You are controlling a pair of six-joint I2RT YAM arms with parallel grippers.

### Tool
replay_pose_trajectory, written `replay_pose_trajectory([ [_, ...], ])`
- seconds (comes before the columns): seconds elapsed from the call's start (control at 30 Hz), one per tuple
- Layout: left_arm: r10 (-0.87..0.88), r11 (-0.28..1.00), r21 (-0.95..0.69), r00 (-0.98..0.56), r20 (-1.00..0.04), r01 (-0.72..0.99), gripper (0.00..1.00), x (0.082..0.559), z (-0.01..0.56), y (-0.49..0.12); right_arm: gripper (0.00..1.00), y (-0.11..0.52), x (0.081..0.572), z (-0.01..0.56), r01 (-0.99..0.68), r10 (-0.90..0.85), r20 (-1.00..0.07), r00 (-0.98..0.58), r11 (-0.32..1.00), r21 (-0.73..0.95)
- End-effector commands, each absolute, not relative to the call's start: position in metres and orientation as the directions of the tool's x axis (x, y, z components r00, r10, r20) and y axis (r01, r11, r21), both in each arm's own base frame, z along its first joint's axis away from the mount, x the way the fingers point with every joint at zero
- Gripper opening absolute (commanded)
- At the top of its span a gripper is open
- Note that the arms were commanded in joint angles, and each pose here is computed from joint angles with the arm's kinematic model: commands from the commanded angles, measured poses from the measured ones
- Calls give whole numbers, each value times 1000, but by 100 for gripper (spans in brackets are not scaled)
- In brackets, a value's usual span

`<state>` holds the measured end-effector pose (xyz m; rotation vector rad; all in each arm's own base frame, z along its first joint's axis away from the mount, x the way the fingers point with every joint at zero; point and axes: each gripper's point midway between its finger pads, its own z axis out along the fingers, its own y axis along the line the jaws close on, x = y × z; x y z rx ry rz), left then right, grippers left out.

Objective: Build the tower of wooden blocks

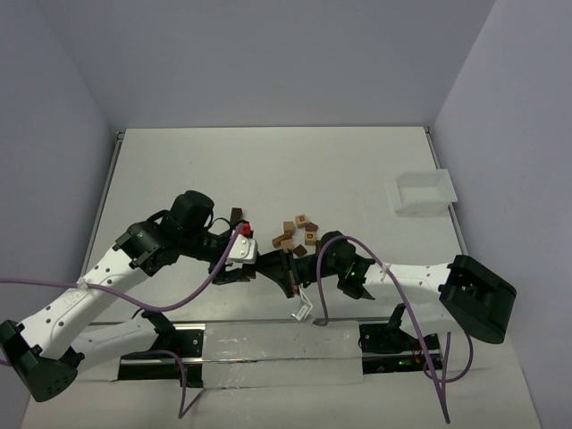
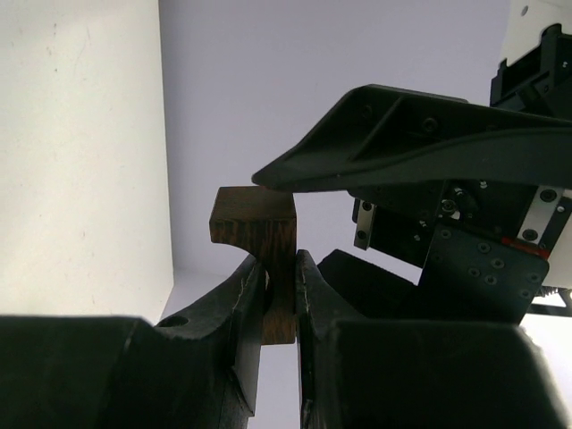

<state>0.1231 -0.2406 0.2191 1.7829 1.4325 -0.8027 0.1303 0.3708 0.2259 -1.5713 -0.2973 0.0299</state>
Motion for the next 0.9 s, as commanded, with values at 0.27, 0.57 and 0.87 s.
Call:
replay_pose_trajectory([
  [0.27, 554, -83, 178, 194, -809, 981, 26, 135, 212, -238, 64, 371, 132, 250, 194, 173, 203, 964, 71, -979],
  [0.57, 602, -29, 144, 132, -787, 989, 15, 183, 194, -191, 100, 339, 163, 253, 132, -29, 130, 991, 55, -990],
  [0.87, 733, -28, 125, 106, -672, 992, 14, 286, 146, -135, 100, 276, 208, 249, -119, -344, -125, 931, 39, -992],
])
